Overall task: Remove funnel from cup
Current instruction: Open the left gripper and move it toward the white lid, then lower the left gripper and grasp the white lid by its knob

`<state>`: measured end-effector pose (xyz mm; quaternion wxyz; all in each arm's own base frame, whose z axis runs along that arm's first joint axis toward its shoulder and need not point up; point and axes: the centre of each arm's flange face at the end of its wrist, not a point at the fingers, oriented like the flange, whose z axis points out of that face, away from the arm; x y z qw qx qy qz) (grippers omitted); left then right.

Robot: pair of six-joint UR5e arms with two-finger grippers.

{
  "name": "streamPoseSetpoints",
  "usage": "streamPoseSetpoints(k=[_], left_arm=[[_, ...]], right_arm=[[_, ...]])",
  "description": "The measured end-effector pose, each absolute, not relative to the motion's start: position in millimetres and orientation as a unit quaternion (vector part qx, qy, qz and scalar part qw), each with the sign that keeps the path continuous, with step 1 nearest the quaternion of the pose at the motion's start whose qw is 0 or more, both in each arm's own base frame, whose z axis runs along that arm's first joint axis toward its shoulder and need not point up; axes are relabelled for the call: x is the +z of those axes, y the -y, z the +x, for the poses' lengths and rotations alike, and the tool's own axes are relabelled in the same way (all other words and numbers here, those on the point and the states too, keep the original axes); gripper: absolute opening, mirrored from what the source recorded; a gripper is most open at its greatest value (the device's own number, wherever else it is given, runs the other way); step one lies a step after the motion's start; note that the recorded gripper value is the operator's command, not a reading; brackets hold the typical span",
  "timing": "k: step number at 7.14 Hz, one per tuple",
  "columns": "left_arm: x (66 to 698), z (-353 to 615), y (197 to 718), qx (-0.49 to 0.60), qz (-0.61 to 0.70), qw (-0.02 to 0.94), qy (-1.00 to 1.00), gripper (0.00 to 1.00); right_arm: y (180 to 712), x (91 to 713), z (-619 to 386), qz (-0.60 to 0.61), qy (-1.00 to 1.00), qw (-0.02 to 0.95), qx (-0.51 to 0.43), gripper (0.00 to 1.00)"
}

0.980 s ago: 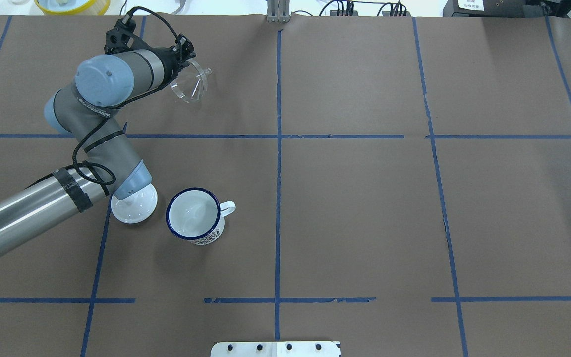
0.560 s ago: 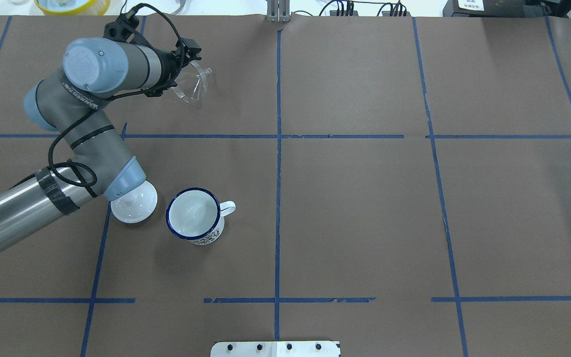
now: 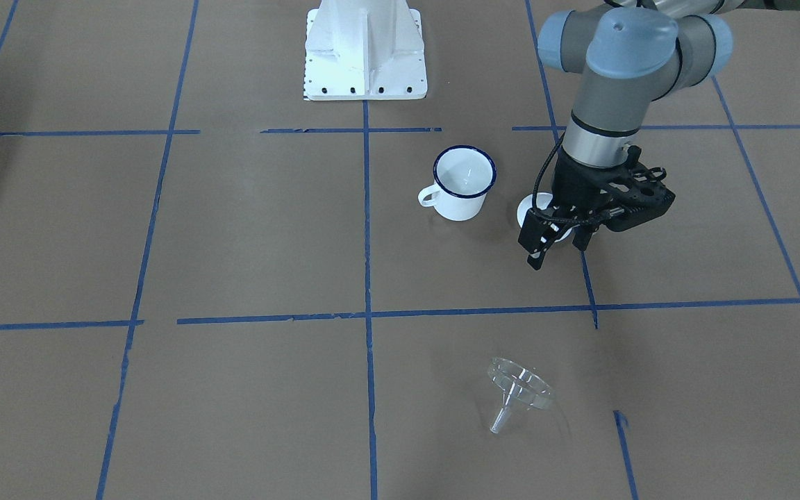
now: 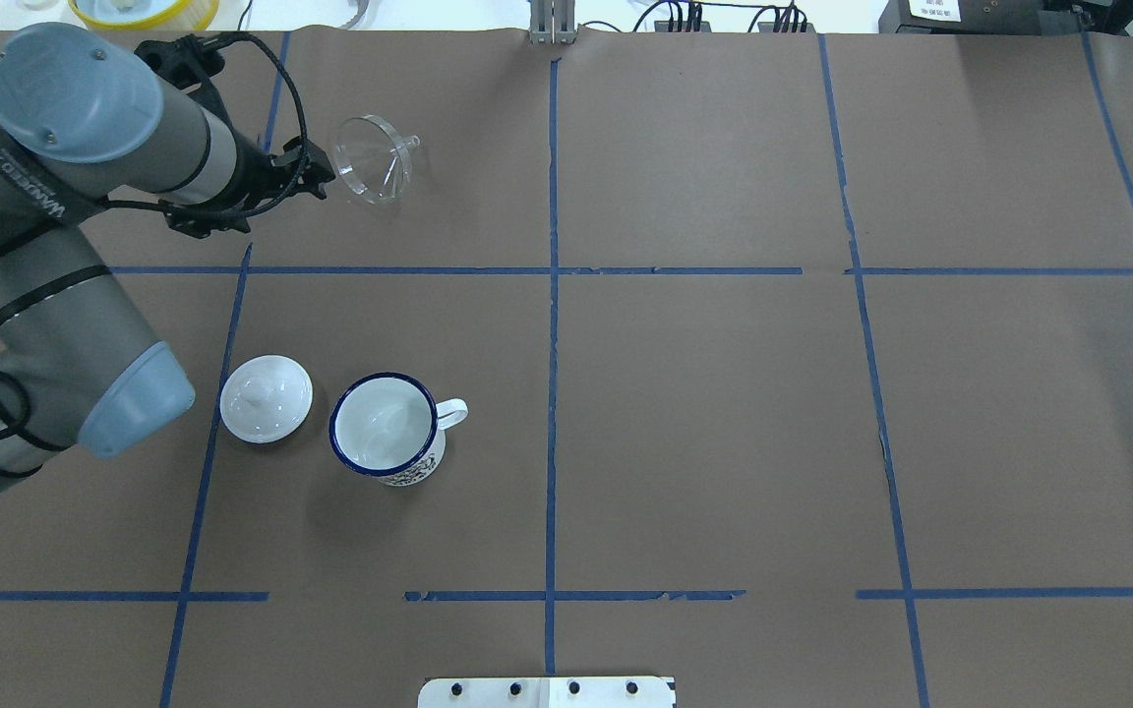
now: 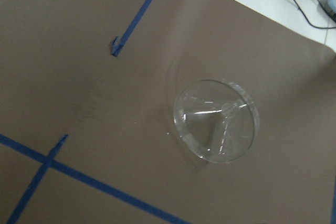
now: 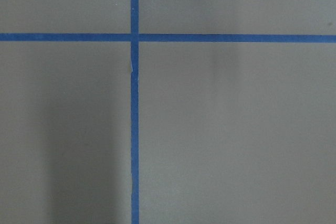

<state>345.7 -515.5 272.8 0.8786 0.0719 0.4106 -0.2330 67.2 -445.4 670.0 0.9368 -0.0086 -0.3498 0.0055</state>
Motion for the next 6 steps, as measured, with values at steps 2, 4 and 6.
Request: streamPoseSetpoints(k=[2, 4, 6], left_arm=[[305, 334, 479, -0.166, 0.000, 0.893, -0.417, 0.88], [334, 349, 473, -0.163, -0.041, 0.896, -0.411, 0.88], [357, 384, 465, -0.165, -0.056, 0.893, -0.414, 0.85]], right_arm=[[445, 670, 67, -0.009, 0.350, 0.937, 0.006, 1.00], [445, 670, 67, -0.009, 0.350, 0.937, 0.006, 1.00], [445, 670, 67, -0.009, 0.350, 0.937, 0.006, 1.00]])
